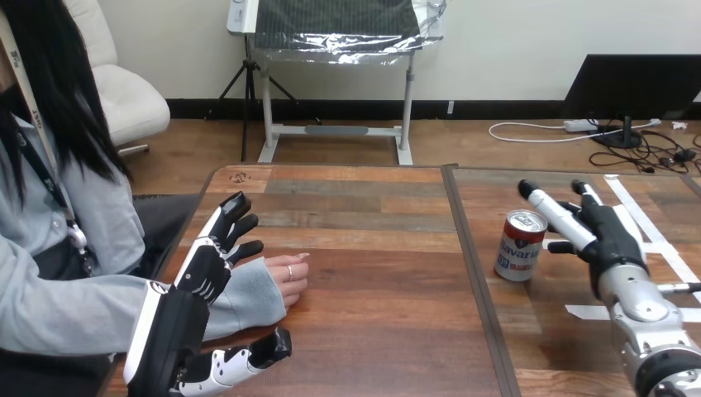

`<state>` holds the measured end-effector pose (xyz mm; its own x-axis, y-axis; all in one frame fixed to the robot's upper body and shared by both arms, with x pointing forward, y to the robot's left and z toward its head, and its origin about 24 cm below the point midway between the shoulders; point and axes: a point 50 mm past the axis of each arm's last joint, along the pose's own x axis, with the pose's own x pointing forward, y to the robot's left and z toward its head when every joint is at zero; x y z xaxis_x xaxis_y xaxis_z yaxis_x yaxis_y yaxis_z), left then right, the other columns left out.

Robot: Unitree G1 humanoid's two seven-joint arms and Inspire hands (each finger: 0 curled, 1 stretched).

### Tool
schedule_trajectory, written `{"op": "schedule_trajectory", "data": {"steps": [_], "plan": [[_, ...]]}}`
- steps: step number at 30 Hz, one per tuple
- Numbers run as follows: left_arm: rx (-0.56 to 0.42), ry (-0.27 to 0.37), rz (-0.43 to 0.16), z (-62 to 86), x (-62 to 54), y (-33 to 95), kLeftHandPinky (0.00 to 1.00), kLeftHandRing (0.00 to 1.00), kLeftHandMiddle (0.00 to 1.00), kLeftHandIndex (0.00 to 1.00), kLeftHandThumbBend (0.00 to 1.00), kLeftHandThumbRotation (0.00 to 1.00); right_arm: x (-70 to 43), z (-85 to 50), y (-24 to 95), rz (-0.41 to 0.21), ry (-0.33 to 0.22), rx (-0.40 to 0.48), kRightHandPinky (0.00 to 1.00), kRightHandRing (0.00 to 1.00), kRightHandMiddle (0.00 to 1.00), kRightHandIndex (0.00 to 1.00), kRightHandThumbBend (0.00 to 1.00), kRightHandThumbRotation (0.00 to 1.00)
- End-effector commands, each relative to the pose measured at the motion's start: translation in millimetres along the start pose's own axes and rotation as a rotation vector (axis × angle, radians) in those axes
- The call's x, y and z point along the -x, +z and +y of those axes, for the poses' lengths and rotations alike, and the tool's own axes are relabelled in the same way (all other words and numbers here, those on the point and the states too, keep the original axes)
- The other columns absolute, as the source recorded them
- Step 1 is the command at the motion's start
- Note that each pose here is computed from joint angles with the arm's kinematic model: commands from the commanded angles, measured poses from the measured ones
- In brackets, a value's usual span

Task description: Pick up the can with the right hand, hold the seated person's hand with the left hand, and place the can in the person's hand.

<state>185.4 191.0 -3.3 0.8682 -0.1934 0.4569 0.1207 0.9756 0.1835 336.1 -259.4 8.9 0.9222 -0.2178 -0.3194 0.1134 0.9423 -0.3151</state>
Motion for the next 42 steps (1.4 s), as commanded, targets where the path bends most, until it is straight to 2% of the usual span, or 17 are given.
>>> {"op": "schedule_trajectory", "data": {"steps": [1, 12, 15, 16, 17, 18, 19, 21, 26, 30, 36, 42], "plan": [[0.005, -0.007, -0.089, -1.2, -16.6, 7.3, 0.81, 0.91, 0.94, 0.92, 1.00, 0.57, -7.6, 7.4, 35.0, -0.116, 0.012, -0.009, 0.92, 0.95, 0.97, 1.00, 1.00, 0.64], [0.005, -0.010, -0.094, -1.2, -16.6, 7.1, 0.82, 0.91, 0.94, 0.93, 1.00, 0.56, -6.2, 10.7, 29.3, -0.106, 0.019, 0.002, 0.89, 0.95, 0.95, 1.00, 1.00, 0.64], [0.006, -0.010, -0.092, -1.1, -16.2, 6.8, 0.82, 0.91, 0.94, 0.93, 1.00, 0.56, -6.0, 10.8, 28.6, -0.104, 0.010, 0.012, 0.76, 0.84, 0.89, 1.00, 1.00, 0.65], [0.007, -0.010, -0.091, -1.1, -16.1, 6.7, 0.82, 0.91, 0.94, 0.93, 1.00, 0.56, -6.0, 10.8, 28.5, -0.104, 0.007, 0.014, 0.69, 0.78, 0.84, 1.00, 1.00, 0.66], [0.007, -0.010, -0.090, -1.1, -16.0, 6.7, 0.83, 0.91, 0.94, 0.93, 1.00, 0.56, -6.0, 10.7, 28.4, -0.104, 0.005, 0.015, 0.59, 0.67, 0.78, 1.00, 1.00, 0.66], [0.008, -0.011, -0.089, -1.2, -15.8, 6.6, 0.83, 0.91, 0.94, 0.93, 1.00, 0.56, -5.9, 10.6, 28.3, -0.106, 0.004, 0.018, 0.55, 0.64, 0.75, 1.00, 1.00, 0.66], [0.008, -0.011, -0.088, -1.2, -15.6, 6.5, 0.83, 0.91, 0.94, 0.93, 1.00, 0.56, -5.8, 10.5, 28.2, -0.108, 0.003, 0.021, 0.53, 0.65, 0.75, 1.00, 1.00, 0.67], [0.008, -0.013, -0.088, -1.1, -15.6, 6.5, 0.83, 0.91, 0.94, 0.93, 1.00, 0.56, -5.6, 10.2, 28.1, -0.110, 0.003, 0.023, 0.54, 0.67, 0.76, 1.00, 1.00, 0.67], [0.005, -0.019, -0.094, -0.9, -16.2, 6.6, 0.83, 0.91, 0.94, 0.93, 1.00, 0.56, -5.6, 9.4, 27.7, -0.108, 0.004, 0.012, 0.64, 0.77, 0.83, 1.00, 1.00, 0.67], [0.010, -0.019, -0.093, -1.3, -16.6, 6.6, 0.83, 0.91, 0.94, 0.93, 1.00, 0.56, -5.5, 8.9, 27.5, -0.109, 0.000, 0.015, 0.68, 0.79, 0.83, 1.00, 1.00, 0.67], [0.009, -0.012, -0.094, -1.5, -16.6, 6.6, 0.83, 0.91, 0.94, 0.92, 1.00, 0.56, -5.6, 8.9, 28.0, -0.110, 0.003, 0.002, 0.60, 0.74, 0.80, 1.00, 1.00, 0.66], [0.011, -0.013, -0.096, -1.6, -17.2, 6.9, 0.83, 0.91, 0.94, 0.92, 1.00, 0.57, -5.6, 9.6, 28.1, -0.112, 0.008, 0.001, 0.62, 0.77, 0.82, 1.00, 1.00, 0.65]]}}
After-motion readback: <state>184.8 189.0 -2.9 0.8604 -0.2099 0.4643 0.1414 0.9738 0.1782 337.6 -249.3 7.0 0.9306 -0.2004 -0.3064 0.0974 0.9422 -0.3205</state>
